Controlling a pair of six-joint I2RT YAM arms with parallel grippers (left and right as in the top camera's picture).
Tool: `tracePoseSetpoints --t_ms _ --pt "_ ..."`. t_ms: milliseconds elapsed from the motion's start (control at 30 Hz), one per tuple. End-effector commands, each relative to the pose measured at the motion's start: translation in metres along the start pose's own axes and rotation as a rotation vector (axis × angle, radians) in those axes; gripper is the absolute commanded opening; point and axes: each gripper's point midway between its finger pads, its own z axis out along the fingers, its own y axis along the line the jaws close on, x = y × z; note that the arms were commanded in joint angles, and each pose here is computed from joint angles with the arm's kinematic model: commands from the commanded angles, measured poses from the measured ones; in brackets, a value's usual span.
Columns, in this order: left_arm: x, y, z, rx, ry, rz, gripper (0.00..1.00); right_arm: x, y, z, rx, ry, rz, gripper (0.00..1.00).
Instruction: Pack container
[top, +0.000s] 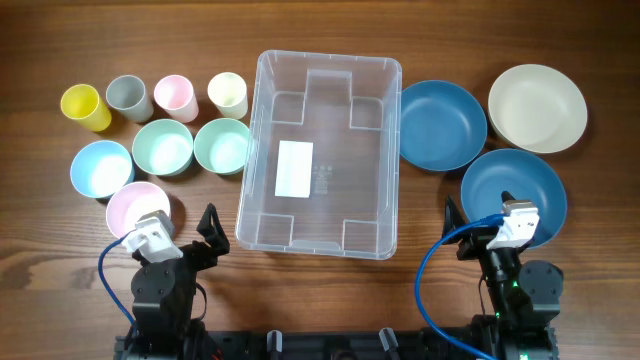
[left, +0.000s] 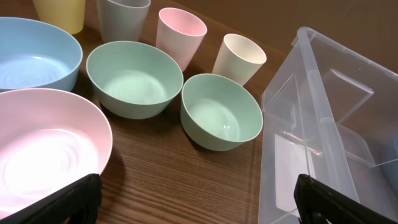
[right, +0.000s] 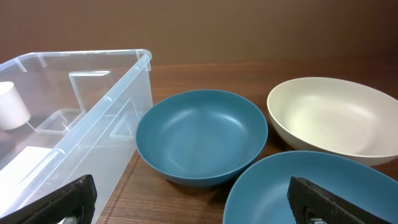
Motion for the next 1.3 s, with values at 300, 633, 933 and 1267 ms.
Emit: tracePoseSetpoints --t_ms 300,633,933,1267 --pt "0.000 -0.001 0.000 0.011 -0.003 0.013 1.00 0.000 0.004 0.000 -0.021 -0.006 -0.005 1.00" --pt "0.000 -0.001 0.000 0.012 -0.003 0.013 1.00 0.000 0.004 0.000 -0.021 -0.007 -0.005 1.00" --pt "0.000 -0.001 0.000 0.012 -0.003 0.013 1.00 0.000 0.004 0.000 -0.021 -0.007 -0.004 1.00" --pt "0.000 -0.001 0.000 0.011 -0.003 0.013 0.99 -0.021 0.010 -0.001 -0.056 -0.089 0.063 1.00"
